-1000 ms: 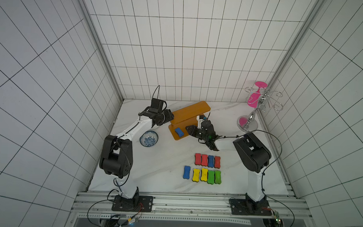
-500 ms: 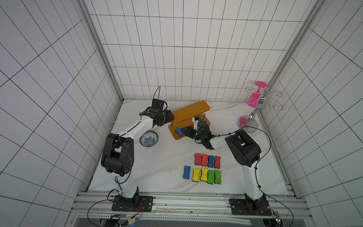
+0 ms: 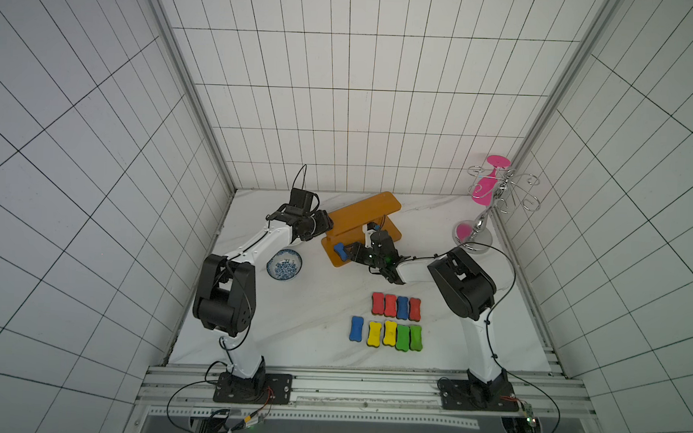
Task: Remove the whiteboard erasers from the shelf
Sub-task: Pick up the whiteboard eraser from the shelf.
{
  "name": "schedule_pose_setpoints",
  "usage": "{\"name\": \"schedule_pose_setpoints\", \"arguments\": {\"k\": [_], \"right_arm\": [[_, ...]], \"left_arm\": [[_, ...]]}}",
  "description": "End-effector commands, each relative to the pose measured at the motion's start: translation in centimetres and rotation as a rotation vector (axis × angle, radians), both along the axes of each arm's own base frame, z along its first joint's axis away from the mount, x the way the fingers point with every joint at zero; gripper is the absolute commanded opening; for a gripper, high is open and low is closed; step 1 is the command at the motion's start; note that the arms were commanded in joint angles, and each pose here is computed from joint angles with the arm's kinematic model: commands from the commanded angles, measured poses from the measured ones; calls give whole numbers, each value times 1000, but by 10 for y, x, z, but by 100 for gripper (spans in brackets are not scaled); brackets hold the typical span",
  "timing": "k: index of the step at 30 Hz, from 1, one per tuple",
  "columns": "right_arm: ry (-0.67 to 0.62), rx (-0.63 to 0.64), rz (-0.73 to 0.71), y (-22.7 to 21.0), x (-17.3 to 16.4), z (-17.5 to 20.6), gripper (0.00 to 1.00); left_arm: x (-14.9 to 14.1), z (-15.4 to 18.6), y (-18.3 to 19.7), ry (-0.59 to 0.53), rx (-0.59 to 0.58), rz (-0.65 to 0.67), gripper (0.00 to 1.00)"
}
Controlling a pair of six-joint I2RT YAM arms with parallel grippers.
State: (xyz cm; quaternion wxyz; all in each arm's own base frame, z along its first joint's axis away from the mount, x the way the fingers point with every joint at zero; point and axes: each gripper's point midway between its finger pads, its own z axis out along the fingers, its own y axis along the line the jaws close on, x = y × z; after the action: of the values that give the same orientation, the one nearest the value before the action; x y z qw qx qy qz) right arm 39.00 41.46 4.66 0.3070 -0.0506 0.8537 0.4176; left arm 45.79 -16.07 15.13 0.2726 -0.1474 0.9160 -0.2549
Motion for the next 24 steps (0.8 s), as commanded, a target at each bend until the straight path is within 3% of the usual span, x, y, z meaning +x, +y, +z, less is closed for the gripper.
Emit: {"name": "schedule_pose_setpoints", "arguments": {"k": [1,6,17,24], "right_arm": [[115,-197,-20,-18,-20,-58,31],[136,-226,-35,-25,-21,-58,0],[19,-26,-148,-32,-27,54,0],[77,-4,-358,-62,-100,54,0]], "left_arm": [[1,-3,2,2,-3,0,63],[0,-3,5,3,0,3,64],[3,-8,17,10,38,36,63],[-13,16,12,-29,36,21,64]]}}
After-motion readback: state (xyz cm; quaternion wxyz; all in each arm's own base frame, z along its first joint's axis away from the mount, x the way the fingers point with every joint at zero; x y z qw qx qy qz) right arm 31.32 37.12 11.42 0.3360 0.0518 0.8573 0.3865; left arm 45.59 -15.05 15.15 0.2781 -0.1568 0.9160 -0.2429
